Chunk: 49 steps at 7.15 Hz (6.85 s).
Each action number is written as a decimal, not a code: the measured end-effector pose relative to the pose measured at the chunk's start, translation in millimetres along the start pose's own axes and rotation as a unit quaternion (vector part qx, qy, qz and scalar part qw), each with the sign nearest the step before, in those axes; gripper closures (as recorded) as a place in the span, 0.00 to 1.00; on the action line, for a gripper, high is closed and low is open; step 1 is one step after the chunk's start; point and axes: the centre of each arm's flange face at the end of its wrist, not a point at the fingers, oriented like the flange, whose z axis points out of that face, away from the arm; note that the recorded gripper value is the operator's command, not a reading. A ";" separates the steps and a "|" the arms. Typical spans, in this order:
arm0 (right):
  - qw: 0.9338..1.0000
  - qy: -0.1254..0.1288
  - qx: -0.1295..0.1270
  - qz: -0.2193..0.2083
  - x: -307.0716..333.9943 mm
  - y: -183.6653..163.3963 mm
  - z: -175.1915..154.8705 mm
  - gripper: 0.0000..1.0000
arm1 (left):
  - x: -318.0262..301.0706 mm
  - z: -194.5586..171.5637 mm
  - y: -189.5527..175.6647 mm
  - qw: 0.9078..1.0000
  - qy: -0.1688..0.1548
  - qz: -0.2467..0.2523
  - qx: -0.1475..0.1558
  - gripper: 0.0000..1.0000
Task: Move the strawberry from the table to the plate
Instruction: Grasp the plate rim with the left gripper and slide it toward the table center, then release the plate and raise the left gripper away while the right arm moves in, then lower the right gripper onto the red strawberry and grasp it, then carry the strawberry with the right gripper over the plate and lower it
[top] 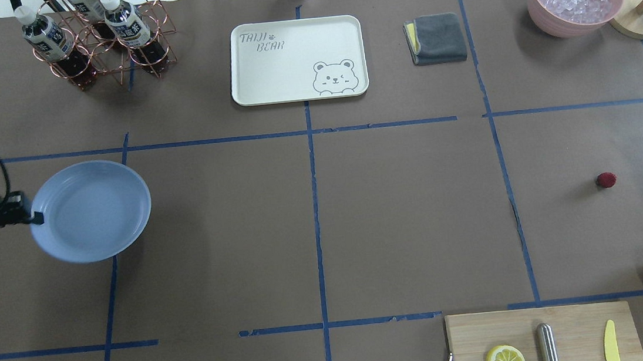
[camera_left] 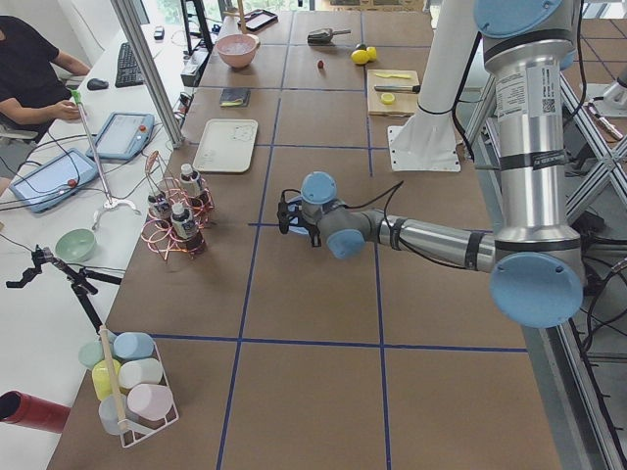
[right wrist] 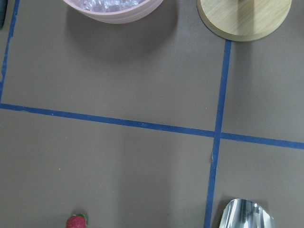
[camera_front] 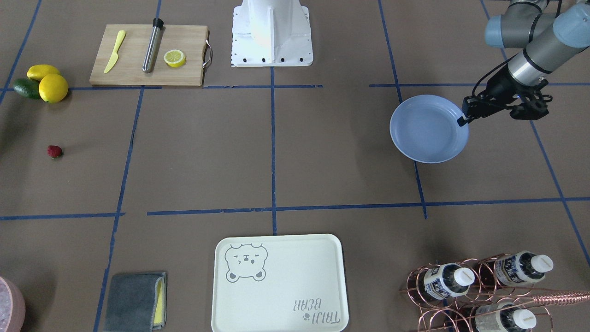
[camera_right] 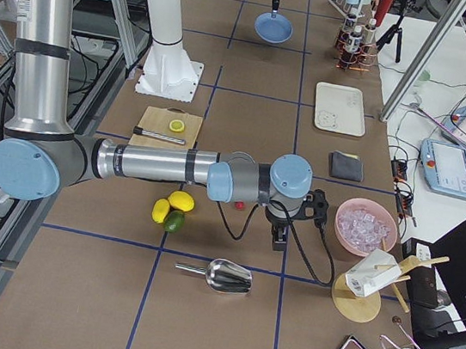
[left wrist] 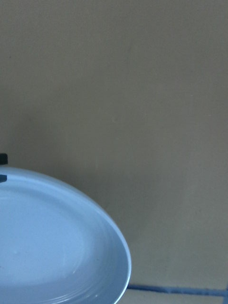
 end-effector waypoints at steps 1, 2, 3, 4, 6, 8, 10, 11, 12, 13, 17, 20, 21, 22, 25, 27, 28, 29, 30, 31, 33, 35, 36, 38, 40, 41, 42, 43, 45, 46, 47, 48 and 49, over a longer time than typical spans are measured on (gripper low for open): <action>1.000 -0.002 -0.009 0.011 -11.7 -1.8 9.4 0.00 | 63.9 1.1 -22.8 1.000 0.010 -0.021 0.002 1.00; 1.000 -0.003 -0.016 0.016 -19.9 -2.7 16.8 0.00 | 130.8 9.2 -32.3 0.998 0.024 -0.049 -0.003 1.00; 1.000 -0.003 -0.019 0.019 -24.6 -3.2 20.5 0.00 | 193.0 31.7 -20.2 0.996 0.034 -0.077 -0.006 1.00; 1.000 -0.003 -0.019 0.022 -26.5 -3.6 21.8 0.00 | 239.9 61.0 5.5 0.994 0.037 -0.098 -0.004 1.00; 0.999 -0.005 -0.014 0.029 -34.0 -7.0 19.8 0.00 | 297.6 116.6 59.5 0.991 0.037 -0.131 -0.003 1.00; 0.999 -0.007 -0.010 0.039 -47.2 -13.9 16.9 0.00 | 322.4 151.3 101.6 0.990 0.036 -0.135 -0.007 0.98; 0.999 -0.008 -0.007 0.041 -51.3 -15.6 15.1 0.00 | 322.8 167.7 115.4 0.991 0.039 -0.128 -0.007 0.04; 0.999 -0.008 -0.007 0.043 -52.8 -15.9 15.3 0.00 | 320.9 169.0 115.8 0.991 0.040 -0.124 -0.005 0.00; 0.999 -0.008 -0.009 0.045 -55.6 -16.1 16.9 0.00 | 317.3 166.4 110.1 0.992 0.040 -0.122 0.000 0.00; 0.999 -0.007 -0.012 0.043 -61.3 -16.2 20.7 0.00 | 311.1 157.8 95.0 0.993 0.040 -0.113 0.007 0.00; 0.999 0.011 -0.006 0.036 -108.4 -5.1 48.5 0.00 | 297.6 55.1 29.7 0.998 -0.016 -0.061 0.007 0.00; 0.998 0.008 0.034 0.043 -139.6 38.8 102.1 0.00 | 262.8 -9.0 -15.6 0.998 -0.051 0.013 0.046 0.00; 0.999 0.016 0.030 0.040 -145.1 49.7 118.0 0.00 | 248.5 -27.8 -23.9 0.995 -0.071 0.044 0.052 0.00; 0.999 0.029 0.024 0.035 -147.0 62.2 134.6 0.00 | 237.0 -45.9 -29.5 0.992 -0.090 0.071 0.056 0.00; 0.998 0.051 0.025 0.031 -159.0 87.7 183.4 0.00 | 197.9 -72.6 -50.1 0.981 -0.131 0.121 0.075 0.00; 0.998 0.051 0.023 0.034 -153.8 95.9 197.3 0.15 | 190.6 -74.1 -55.1 0.979 -0.140 0.129 0.078 0.00; 0.998 0.052 0.021 0.036 -151.8 97.6 199.6 0.16 | 190.0 -74.0 -55.5 0.978 -0.141 0.129 0.078 0.00; 0.998 0.051 0.019 0.035 -152.2 98.2 201.1 0.19 | 189.4 -73.9 -55.7 0.978 -0.142 0.129 0.078 0.00; 0.998 0.050 0.018 0.033 -155.2 98.0 202.6 0.27 | 187.3 -74.0 -56.2 0.978 -0.143 0.128 0.078 0.00; 0.998 0.048 0.017 0.030 -158.8 97.6 204.5 0.35 | 184.8 -73.9 -56.5 0.978 -0.145 0.126 0.078 0.00; 0.998 0.048 0.013 0.026 -163.4 98.7 208.2 0.35 | 182.1 -73.3 -57.6 0.978 -0.146 0.124 0.078 0.00; 0.998 0.050 0.009 0.026 -162.5 101.5 210.5 0.35 | 181.1 -72.4 -58.6 0.978 -0.148 0.124 0.077 0.00; 0.998 0.051 0.008 0.026 -160.9 103.0 210.9 0.35 | 181.0 -72.3 -58.7 0.978 -0.148 0.124 0.077 0.00; 0.998 0.053 0.005 0.027 -158.1 105.5 211.1 0.41 | 181.3 -72.8 -58.4 0.978 -0.147 0.124 0.077 0.00; 0.998 0.054 0.003 0.027 -157.8 106.9 211.7 0.83 | 180.3 -74.1 -59.0 0.978 -0.148 0.123 0.078 0.00; 0.998 0.054 0.003 0.027 -157.4 107.3 211.9 1.00 | 179.8 -75.3 -59.9 0.978 -0.148 0.122 0.079 0.00; 0.998 0.056 0.002 0.026 -155.5 108.5 212.0 1.00 | 179.9 -76.4 -59.8 0.978 -0.147 0.121 0.080 0.00; 0.998 0.058 0.003 0.023 -154.6 109.6 211.1 1.00 | 179.7 -77.7 -59.8 0.978 -0.147 0.121 0.081 0.00; 0.999 0.043 0.012 0.013 -177.7 102.1 196.0 1.00 | 176.0 -81.8 -63.6 0.978 -0.148 0.121 0.084 0.00; 0.999 0.038 0.014 0.012 -208.6 87.4 180.9 1.00 | 166.8 -88.9 -70.0 0.976 -0.154 0.127 0.087 0.00; 0.999 0.038 0.014 0.016 -260.4 56.5 162.9 1.00 | 149.7 -99.4 -79.1 0.972 -0.165 0.142 0.090 0.00; 0.999 0.040 0.008 0.021 -324.9 20.9 147.2 1.00 | 130.0 -111.3 -88.4 0.966 -0.178 0.164 0.091 0.00; 0.999 0.043 -0.005 0.029 -400.0 -4.9 138.5 1.00 | 104.9 -124.5 -97.4 0.959 -0.193 0.186 0.090 0.00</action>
